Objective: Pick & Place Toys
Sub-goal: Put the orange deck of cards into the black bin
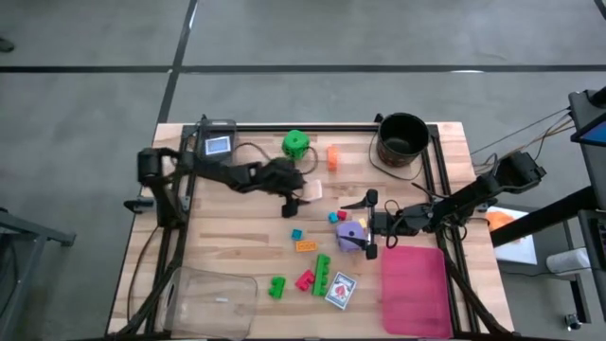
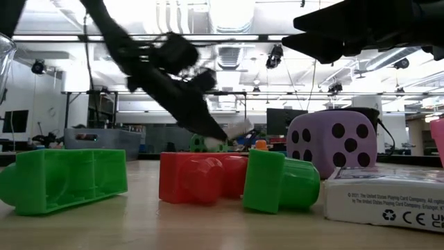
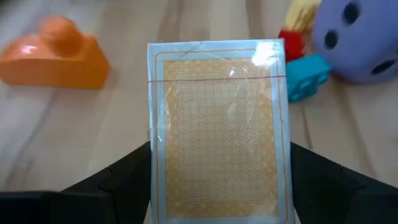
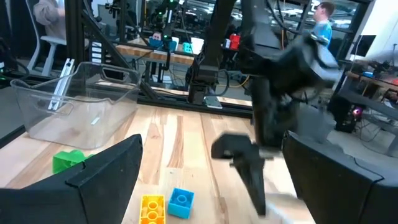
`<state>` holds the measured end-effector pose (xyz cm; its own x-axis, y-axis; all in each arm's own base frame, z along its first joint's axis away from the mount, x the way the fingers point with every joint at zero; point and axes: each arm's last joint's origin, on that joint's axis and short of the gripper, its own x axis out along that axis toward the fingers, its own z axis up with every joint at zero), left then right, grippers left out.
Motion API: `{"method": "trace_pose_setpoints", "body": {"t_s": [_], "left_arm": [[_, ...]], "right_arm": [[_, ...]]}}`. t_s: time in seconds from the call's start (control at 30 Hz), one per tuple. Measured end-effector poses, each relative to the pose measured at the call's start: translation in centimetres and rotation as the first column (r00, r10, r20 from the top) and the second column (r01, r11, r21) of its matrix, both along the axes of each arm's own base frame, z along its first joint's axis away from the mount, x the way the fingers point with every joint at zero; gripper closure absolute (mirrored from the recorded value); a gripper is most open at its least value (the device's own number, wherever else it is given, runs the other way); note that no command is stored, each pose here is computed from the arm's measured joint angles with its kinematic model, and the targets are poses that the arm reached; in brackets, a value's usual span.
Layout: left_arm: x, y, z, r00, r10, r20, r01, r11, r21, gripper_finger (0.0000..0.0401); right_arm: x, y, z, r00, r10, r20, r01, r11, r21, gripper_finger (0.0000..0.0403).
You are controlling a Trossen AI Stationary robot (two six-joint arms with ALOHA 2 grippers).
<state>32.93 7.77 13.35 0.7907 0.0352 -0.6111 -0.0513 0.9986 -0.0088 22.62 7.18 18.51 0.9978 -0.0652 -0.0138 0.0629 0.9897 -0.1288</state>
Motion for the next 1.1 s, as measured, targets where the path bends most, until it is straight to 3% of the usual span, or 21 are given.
{"method": "trace_pose_setpoints", "body": {"t_s": [0.13,0.37,0.67,0.9,1.1], "left_arm": [[-3.4,-0.7,1.5,0.984,0.037,0.173,-0.036,0.999,-0.007,0.0104],[-9.5,-1.6,3.3,0.922,0.142,0.361,-0.150,0.989,-0.007,0.0104],[-15.5,-1.6,2.3,0.849,0.312,0.427,-0.341,0.940,-0.009,0.0104],[-18.2,0.3,2.1,0.735,0.534,0.418,-0.578,0.815,-0.025,0.0104],[-19.8,1.8,2.0,0.590,0.707,0.390,-0.751,0.658,-0.058,0.0104]], "right_arm": [[0.0,0.0,0.0,1.000,0.000,0.000,0.000,1.000,0.000,0.0018],[0.0,0.0,0.0,1.000,0.000,0.000,0.000,1.000,0.000,0.0018],[0.0,0.0,0.0,1.000,0.000,0.001,0.000,1.000,0.012,0.0018],[0.0,0.0,0.0,1.000,0.000,0.001,0.000,1.000,0.012,0.0018],[0.0,0.0,0.0,1.000,0.000,0.001,0.000,1.000,0.012,0.0018]]}}
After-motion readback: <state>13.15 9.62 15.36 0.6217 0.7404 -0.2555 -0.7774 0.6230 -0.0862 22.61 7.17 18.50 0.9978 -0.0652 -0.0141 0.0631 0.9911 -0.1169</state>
